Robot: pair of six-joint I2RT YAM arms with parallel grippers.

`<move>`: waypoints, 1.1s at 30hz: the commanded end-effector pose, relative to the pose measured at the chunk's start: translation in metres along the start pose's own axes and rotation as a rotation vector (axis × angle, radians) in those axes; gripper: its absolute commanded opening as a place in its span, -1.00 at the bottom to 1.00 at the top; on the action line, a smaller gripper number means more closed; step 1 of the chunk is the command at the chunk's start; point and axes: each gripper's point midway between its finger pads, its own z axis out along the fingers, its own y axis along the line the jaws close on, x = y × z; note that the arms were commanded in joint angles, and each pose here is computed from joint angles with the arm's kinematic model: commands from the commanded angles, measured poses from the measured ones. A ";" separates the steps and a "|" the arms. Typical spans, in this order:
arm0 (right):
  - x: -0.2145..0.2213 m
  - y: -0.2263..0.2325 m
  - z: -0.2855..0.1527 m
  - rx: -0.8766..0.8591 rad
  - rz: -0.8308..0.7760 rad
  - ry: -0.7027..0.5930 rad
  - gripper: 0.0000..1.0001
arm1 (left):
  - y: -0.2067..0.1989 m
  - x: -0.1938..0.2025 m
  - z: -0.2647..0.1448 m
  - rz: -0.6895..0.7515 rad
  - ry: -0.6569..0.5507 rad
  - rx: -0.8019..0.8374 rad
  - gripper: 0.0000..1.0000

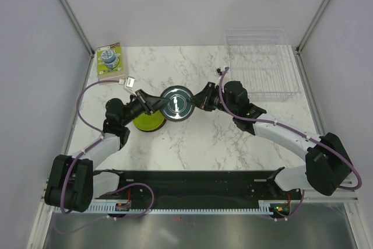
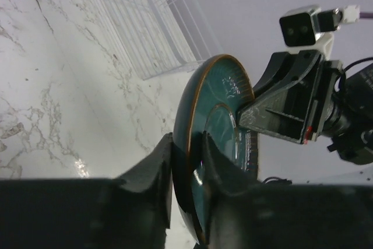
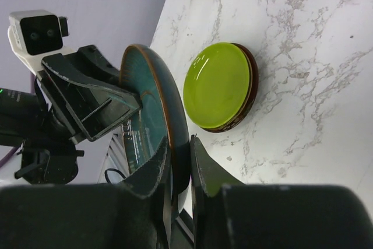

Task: Unload the plates from the dish rack

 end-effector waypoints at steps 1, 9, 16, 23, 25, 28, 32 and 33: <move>-0.031 0.037 -0.002 -0.113 -0.021 -0.108 -1.00 | 0.006 0.002 -0.001 0.007 -0.006 -0.029 -0.84; -0.039 0.022 0.001 -0.024 -0.068 -0.127 -0.34 | 0.035 -0.007 -0.008 0.051 -0.024 -0.223 -0.96; -0.058 -0.018 -0.019 0.125 -0.102 -0.173 0.30 | 0.072 -0.029 -0.031 0.085 -0.064 -0.448 -0.95; -0.056 -0.050 -0.038 0.191 -0.100 -0.171 0.31 | 0.107 -0.038 -0.050 0.038 -0.080 -0.537 -0.95; -0.053 -0.056 -0.038 0.202 -0.096 -0.161 0.30 | 0.119 -0.042 -0.059 0.023 -0.101 -0.578 -0.95; -0.047 -0.065 -0.036 0.211 -0.092 -0.139 0.30 | 0.130 -0.042 -0.067 0.003 -0.117 -0.615 -0.96; -0.038 -0.070 -0.031 0.206 -0.095 -0.101 0.30 | 0.143 -0.038 -0.075 -0.021 -0.127 -0.648 -0.96; -0.036 -0.070 -0.030 0.200 -0.097 -0.092 0.30 | 0.144 -0.039 -0.076 -0.022 -0.137 -0.646 -0.96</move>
